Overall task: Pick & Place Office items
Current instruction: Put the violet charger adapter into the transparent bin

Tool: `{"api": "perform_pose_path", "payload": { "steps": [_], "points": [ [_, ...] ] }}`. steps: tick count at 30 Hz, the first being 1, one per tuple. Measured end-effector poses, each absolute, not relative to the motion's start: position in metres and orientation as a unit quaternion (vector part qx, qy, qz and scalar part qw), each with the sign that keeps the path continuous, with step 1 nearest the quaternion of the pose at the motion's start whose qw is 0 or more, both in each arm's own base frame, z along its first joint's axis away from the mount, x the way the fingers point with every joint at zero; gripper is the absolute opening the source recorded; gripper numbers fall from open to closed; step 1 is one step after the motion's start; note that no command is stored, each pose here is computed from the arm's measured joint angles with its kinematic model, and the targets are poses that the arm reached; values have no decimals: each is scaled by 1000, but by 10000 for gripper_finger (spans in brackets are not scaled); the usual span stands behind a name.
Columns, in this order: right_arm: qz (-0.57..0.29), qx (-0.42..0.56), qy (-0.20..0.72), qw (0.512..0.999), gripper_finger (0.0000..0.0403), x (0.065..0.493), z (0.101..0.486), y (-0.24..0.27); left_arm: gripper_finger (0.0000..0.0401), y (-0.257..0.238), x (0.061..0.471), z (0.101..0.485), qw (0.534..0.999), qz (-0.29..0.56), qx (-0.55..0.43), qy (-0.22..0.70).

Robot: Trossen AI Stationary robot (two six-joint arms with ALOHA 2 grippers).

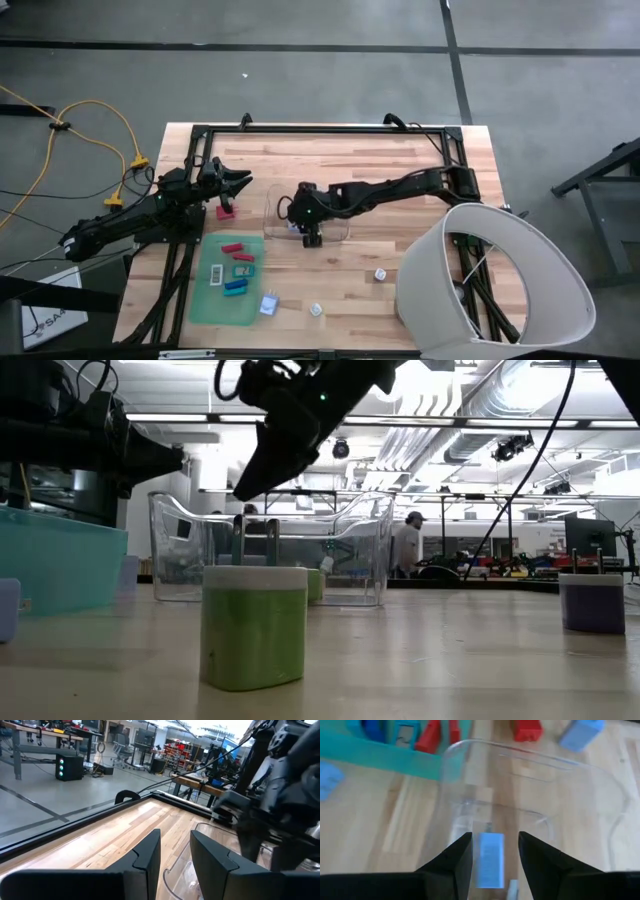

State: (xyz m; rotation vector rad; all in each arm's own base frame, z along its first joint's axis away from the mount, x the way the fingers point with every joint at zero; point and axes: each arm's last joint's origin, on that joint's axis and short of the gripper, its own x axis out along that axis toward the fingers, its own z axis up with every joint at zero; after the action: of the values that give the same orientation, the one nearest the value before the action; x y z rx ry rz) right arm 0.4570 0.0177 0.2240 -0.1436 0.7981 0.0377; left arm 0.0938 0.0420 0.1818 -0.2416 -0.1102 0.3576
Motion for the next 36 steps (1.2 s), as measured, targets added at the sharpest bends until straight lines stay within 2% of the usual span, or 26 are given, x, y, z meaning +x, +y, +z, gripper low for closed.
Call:
{"api": "perform_pose_path", "payload": {
  "steps": [15,23,36],
  "points": [
    [139,-50,375,915,146,451,228,75,102,42,94,182,975,177,-120,-55],
    [130,-7,440,889,146,438,220,91,102,42,94,182,975,177,-120,-55],
    [57,89,560,821,146,412,215,97,102,42,94,182,975,177,-120,-55]
  ]
}}
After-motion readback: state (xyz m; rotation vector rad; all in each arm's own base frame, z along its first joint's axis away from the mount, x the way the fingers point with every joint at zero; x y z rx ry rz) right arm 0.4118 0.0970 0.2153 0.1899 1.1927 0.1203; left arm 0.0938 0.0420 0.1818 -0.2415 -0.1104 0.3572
